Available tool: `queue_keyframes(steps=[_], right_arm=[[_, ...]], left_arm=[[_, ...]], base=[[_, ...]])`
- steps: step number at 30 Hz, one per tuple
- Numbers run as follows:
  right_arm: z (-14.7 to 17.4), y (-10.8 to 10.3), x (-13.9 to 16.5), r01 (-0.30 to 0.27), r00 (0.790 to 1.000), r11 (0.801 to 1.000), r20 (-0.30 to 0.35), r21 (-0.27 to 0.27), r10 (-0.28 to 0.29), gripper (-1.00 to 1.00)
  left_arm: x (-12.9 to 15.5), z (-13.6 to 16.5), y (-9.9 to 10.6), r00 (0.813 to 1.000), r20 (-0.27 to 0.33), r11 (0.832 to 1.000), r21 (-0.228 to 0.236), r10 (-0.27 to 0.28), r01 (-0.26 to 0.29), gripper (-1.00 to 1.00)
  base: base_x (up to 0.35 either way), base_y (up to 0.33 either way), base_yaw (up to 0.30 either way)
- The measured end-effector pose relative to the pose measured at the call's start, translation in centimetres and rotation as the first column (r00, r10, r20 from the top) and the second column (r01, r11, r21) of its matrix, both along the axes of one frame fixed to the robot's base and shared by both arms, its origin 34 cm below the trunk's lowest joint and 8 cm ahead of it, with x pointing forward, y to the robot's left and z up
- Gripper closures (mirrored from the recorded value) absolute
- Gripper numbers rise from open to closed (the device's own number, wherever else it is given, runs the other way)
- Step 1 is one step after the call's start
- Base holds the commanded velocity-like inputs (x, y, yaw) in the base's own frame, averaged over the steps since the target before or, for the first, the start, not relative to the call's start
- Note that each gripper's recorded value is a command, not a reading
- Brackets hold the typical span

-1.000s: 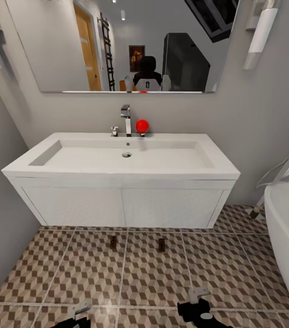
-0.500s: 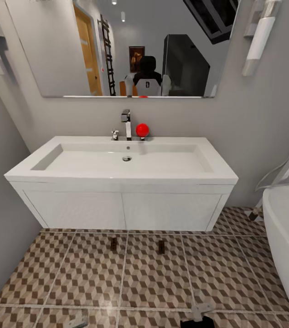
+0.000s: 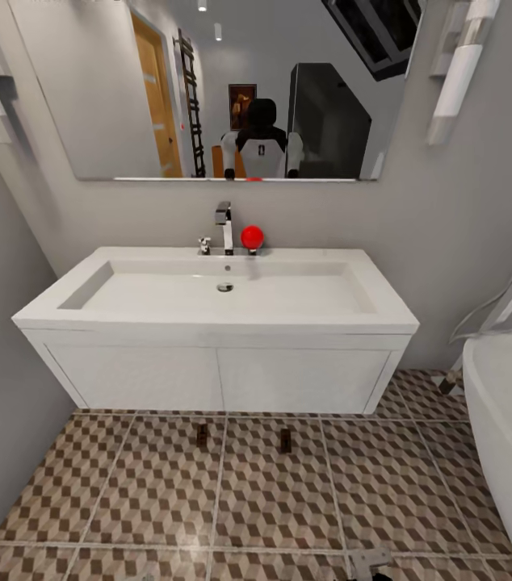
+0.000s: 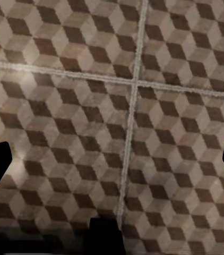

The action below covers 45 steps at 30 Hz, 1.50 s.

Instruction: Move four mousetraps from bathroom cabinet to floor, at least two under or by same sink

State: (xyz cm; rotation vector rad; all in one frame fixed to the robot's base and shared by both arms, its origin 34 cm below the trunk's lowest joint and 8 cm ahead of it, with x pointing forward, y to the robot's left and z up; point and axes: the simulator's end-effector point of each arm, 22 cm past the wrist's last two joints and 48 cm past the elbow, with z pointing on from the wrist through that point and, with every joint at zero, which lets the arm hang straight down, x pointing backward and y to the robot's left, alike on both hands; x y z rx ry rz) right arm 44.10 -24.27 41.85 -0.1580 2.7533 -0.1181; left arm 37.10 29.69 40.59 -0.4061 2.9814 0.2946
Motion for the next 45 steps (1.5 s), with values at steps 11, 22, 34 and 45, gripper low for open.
queue_keyframes(steps=[11,22,34,45], right_arm=[[1.6,-2.0,-1.7,0.019,1.0,0.998,-0.023,-0.059,-0.021,-1.0],[3.0,-2.4,-4.3,0.025,0.998,0.996,-0.059,-0.087,-0.03,-1.0],[4.6,-2.0,-6.3,0.016,0.996,0.996,-0.088,-0.084,-0.024,-1.0],[5.6,-1.8,-10.7,0.006,0.989,0.997,-0.148,-0.082,-0.018,-1.0]], left_arm=[[-0.9,1.8,0.0,1.0,-0.013,1.0,0.001,0.0,0.0,-1.0],[-2.9,3.4,-0.2,0.999,-0.041,1.0,-0.003,-0.001,0.001,-1.0],[-6.6,4.9,-0.7,0.996,-0.089,1.0,-0.01,-0.003,0.002,-1.0],[-10.7,6.4,-0.9,0.99,-0.143,1.0,-0.013,-0.001,0.0,-1.0]], base=[[0.0,0.0,0.0],[0.0,0.0,0.0],[0.0,0.0,0.0],[0.0,0.0,0.0]])
